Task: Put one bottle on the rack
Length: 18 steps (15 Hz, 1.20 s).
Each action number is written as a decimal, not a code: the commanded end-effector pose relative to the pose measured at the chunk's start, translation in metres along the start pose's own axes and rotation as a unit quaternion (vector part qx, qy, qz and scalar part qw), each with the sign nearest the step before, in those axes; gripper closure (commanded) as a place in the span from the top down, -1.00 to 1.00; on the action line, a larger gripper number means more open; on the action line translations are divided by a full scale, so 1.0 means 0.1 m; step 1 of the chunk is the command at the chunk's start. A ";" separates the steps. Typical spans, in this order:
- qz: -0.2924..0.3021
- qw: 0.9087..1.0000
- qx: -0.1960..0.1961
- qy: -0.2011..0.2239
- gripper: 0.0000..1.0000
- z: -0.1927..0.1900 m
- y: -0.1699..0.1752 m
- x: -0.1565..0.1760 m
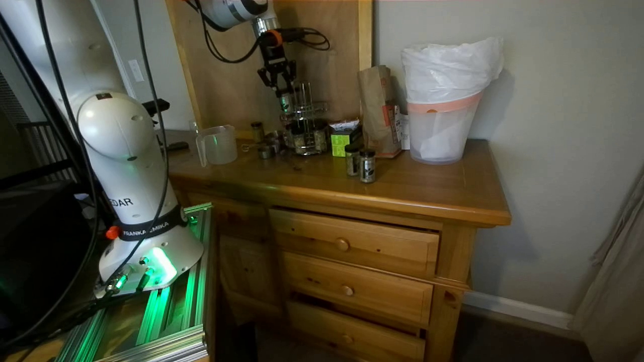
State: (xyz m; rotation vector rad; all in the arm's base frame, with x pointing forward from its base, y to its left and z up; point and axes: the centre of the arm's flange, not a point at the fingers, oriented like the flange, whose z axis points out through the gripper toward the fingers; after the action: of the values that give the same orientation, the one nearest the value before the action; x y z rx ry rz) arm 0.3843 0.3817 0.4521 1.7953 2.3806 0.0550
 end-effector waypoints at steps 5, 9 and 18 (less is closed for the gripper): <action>0.014 1.000 -0.012 -0.009 0.88 -0.09 0.09 0.03; 0.021 0.999 -0.021 -0.017 1.00 -0.29 0.02 0.01; 0.105 0.993 -0.033 -0.047 1.00 -0.87 -0.42 -0.42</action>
State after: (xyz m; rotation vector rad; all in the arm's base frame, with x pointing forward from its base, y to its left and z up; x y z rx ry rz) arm 0.3601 0.3626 0.5215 1.8735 2.2256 0.0712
